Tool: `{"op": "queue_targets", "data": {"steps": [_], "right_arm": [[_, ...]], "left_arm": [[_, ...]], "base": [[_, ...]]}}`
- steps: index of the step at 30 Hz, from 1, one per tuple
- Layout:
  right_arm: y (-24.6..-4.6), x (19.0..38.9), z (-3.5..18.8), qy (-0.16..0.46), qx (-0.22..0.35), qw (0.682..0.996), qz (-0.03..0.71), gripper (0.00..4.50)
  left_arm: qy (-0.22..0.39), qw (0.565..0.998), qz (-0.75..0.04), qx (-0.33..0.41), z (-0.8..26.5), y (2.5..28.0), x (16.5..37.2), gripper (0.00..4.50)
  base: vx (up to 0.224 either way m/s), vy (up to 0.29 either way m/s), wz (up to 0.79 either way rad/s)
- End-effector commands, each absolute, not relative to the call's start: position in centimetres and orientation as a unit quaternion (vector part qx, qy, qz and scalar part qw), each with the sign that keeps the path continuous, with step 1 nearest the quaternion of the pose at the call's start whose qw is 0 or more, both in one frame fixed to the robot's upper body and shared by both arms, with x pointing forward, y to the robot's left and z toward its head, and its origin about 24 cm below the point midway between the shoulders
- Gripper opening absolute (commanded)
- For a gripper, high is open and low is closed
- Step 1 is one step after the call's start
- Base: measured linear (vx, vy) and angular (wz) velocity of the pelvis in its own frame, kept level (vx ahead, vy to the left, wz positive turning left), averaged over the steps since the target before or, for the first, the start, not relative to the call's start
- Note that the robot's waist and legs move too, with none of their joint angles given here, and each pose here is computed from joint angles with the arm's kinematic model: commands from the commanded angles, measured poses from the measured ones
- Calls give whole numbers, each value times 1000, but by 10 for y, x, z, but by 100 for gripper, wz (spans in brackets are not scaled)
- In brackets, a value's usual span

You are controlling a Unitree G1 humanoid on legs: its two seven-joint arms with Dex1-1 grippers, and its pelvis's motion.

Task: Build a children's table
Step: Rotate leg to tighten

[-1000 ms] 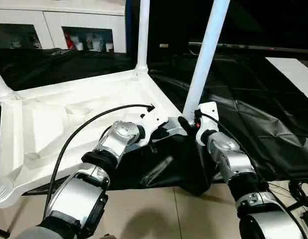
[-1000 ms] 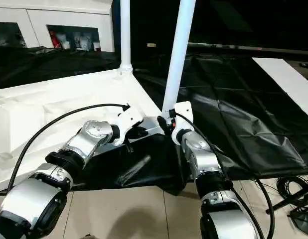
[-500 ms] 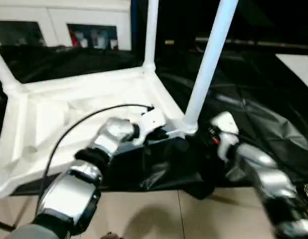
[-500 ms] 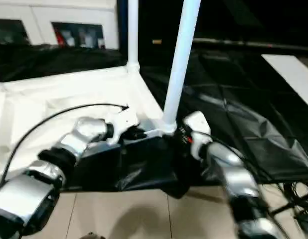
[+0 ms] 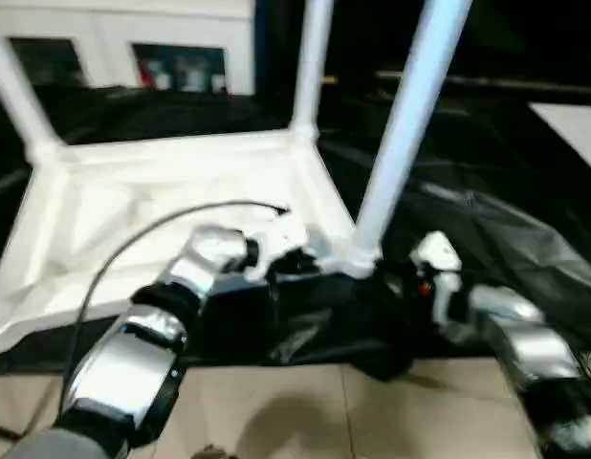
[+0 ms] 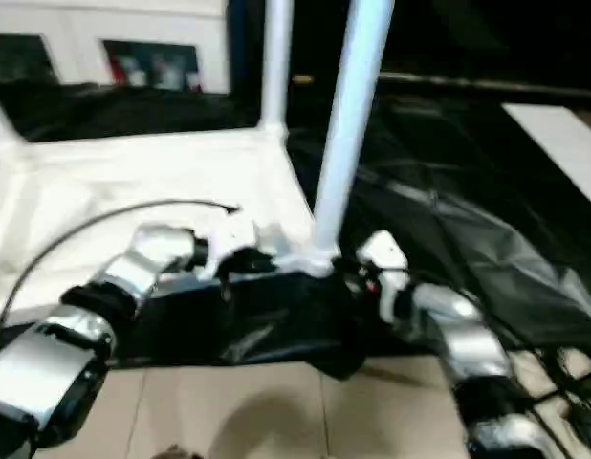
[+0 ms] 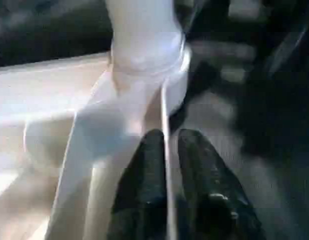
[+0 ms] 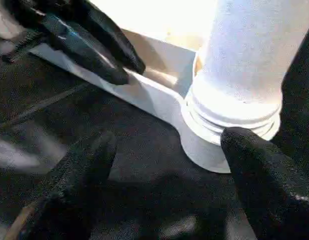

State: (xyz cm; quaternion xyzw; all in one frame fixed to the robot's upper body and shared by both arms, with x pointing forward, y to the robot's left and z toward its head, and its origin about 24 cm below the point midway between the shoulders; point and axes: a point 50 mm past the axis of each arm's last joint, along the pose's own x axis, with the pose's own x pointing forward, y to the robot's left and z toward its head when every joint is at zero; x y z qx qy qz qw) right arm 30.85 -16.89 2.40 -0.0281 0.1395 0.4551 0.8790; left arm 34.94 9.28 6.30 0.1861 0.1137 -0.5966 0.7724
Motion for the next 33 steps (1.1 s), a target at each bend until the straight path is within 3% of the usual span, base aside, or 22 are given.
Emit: {"op": "queue_targets", "data": {"steps": [1, 3, 7, 11, 14, 21, 23, 24, 25, 27, 29, 30, 33], "right_arm": [[-164, 299, -7, 205, -28, 868, 452, 375], [-162, 294, -23, 224, -28, 865, 447, 375], [-162, 291, -30, 236, -29, 861, 450, 375], [-162, 295, -26, 232, -35, 856, 461, 375], [-161, 297, -25, 222, -34, 856, 465, 375], [-160, 302, -21, 176, 22, 883, 435, 375], [-173, 311, 41, 80, 8, 890, 449, 375], [-174, 308, 64, 51, -6, 890, 452, 375], [-177, 313, 73, 44, -20, 911, 410, 375], [-185, 328, 69, 57, -39, 944, 322, 375], [-186, 332, 67, 53, -37, 950, 306, 375], [-175, 333, 68, 26, -4, 942, 335, 375], [-164, 326, 76, 5, 19, 934, 356, 375]], "left_arm": [[80, 761, -622, 165, 72, 84, 346, 99], [50, 771, -615, 156, 86, 90, 347, 109], [37, 777, -610, 151, 99, 102, 346, 137], [88, 768, -616, 151, 103, 131, 328, 165], [147, 762, -608, 170, 92, 162, 304, 191], [123, 842, -501, 157, 92, 190, 296, 261], [122, 859, -475, 149, 92, 191, 297, 271], [125, 864, -465, 144, 91, 191, 298, 276], [128, 866, -464, 137, 87, 187, 299, 282], [128, 865, -468, 125, 79, 176, 300, 305], [125, 865, -473, 114, 77, 169, 301, 315], [111, 865, -481, 85, 73, 153, 303, 325], [100, 864, -488, 69, 72, 143, 303, 349]], "base": [[0, 0, 0], [0, 0, 0], [0, 0, 0], [0, 0, 0], [0, 0, 0], [0, 0, 0], [0, 0, 0], [0, 0, 0], [0, 0, 0], [0, 0, 0], [0, 0, 0], [0, 0, 0], [0, 0, 0]]}}
